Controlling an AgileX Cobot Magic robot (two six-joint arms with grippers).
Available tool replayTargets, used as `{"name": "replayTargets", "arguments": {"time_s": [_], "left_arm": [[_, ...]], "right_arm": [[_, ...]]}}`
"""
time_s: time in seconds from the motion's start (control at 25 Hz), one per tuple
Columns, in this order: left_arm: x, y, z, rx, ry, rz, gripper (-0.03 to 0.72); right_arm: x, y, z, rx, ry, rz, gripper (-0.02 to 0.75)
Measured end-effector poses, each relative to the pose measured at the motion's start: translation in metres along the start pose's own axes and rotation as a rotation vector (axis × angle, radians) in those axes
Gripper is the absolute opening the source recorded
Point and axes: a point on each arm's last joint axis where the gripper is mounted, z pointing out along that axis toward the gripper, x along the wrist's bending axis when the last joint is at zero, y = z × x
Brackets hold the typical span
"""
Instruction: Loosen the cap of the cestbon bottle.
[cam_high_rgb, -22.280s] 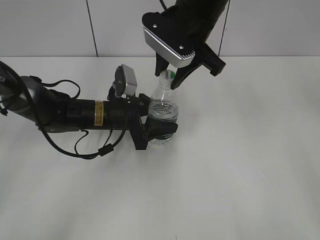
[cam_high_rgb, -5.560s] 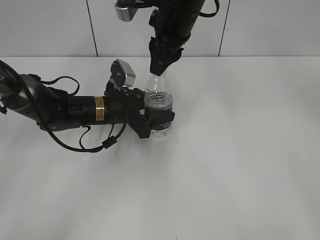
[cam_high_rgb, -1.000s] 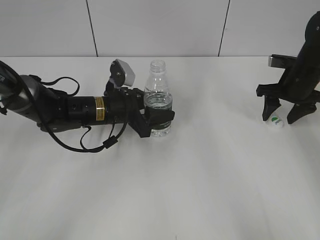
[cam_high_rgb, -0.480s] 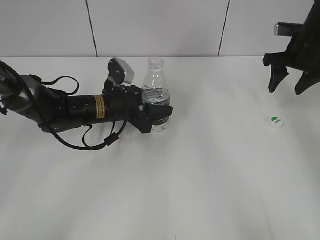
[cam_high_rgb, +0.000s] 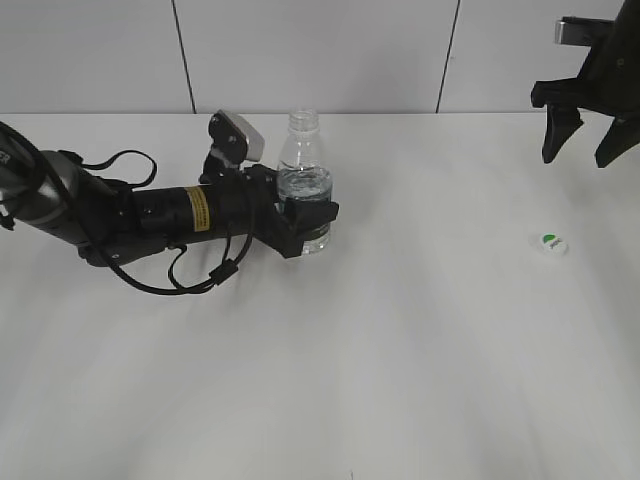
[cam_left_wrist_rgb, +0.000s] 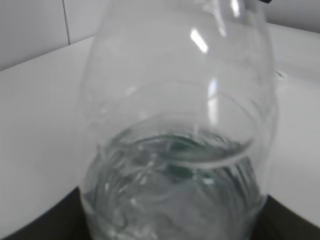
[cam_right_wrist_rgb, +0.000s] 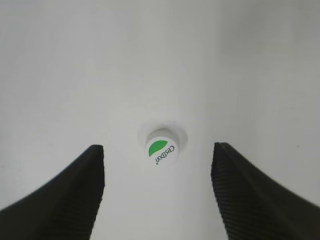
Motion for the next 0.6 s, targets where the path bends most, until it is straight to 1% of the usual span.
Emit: {"name": "replayTargets", "arguments": {"time_s": [0.12,0.24,0.36,0.6], "left_arm": [[0.0002,0.0,0.0,0.0,0.002,-0.002,0.434],[0.0006,-0.001,0.0001,0.008,0.006,-0.001,0.491],[0.0013,-0.0017,-0.0002,0.015,0.012,-0.002,0.53],[-0.0008,-0.0012,-0.0035,0.028,0.016,-0.003,0.543]], "right_arm": [[0.0,-0.0004,-0.0003,0.006,0.0,0.0,0.512],[0.0,-0.0008,-0.0003,0.01,0.0,0.0,0.512],[0.0001,-0.0011,-0.0003,0.013,0.001,0.0,0.512],[0.0001,-0.0011,-0.0003,0.013,0.001,0.003,0.512]]}}
